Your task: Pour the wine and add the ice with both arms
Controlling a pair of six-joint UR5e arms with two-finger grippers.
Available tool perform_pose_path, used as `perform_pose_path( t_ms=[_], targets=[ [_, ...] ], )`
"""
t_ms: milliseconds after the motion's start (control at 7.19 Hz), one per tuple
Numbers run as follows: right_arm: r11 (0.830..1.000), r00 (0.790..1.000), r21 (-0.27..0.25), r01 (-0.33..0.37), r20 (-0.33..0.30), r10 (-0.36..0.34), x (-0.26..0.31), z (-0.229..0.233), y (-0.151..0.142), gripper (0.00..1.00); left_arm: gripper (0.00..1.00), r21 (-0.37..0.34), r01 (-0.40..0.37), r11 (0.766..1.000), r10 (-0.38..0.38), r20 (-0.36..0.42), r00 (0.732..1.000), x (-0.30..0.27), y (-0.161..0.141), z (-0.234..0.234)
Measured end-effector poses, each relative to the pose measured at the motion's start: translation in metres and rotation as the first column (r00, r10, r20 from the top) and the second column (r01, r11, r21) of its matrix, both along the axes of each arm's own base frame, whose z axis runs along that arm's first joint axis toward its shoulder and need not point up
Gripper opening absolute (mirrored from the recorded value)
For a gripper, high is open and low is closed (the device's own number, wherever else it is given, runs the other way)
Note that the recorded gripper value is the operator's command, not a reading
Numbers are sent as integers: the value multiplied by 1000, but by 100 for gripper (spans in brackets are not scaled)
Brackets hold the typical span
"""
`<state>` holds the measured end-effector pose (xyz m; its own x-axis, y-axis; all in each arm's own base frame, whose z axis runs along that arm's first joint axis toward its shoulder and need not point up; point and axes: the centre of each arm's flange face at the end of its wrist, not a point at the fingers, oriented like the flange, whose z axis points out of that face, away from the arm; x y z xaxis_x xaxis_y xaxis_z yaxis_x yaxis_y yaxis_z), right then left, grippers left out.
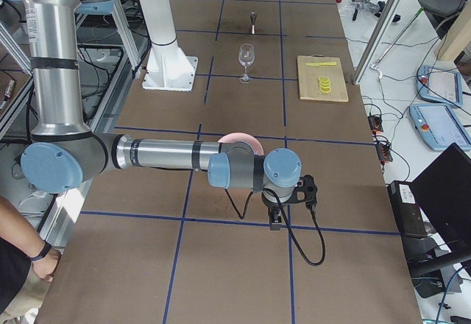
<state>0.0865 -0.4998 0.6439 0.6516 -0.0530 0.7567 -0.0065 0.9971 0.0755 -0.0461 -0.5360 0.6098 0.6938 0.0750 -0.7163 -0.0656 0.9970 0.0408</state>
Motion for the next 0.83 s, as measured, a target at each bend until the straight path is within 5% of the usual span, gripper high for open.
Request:
perform_pose_path(
  t_ms=[417, 835],
  targets=[
    [1000, 1000, 27, 0, -5, 0, 0, -12, -1, 100, 100, 99, 5, 995, -5, -2, 1000, -1, -5, -52],
    [999, 1000, 54, 0, -5, 0, 0, -26, 0, 100, 100, 254, 136, 958, -132, -31, 991, 8, -5, -203]
  ],
)
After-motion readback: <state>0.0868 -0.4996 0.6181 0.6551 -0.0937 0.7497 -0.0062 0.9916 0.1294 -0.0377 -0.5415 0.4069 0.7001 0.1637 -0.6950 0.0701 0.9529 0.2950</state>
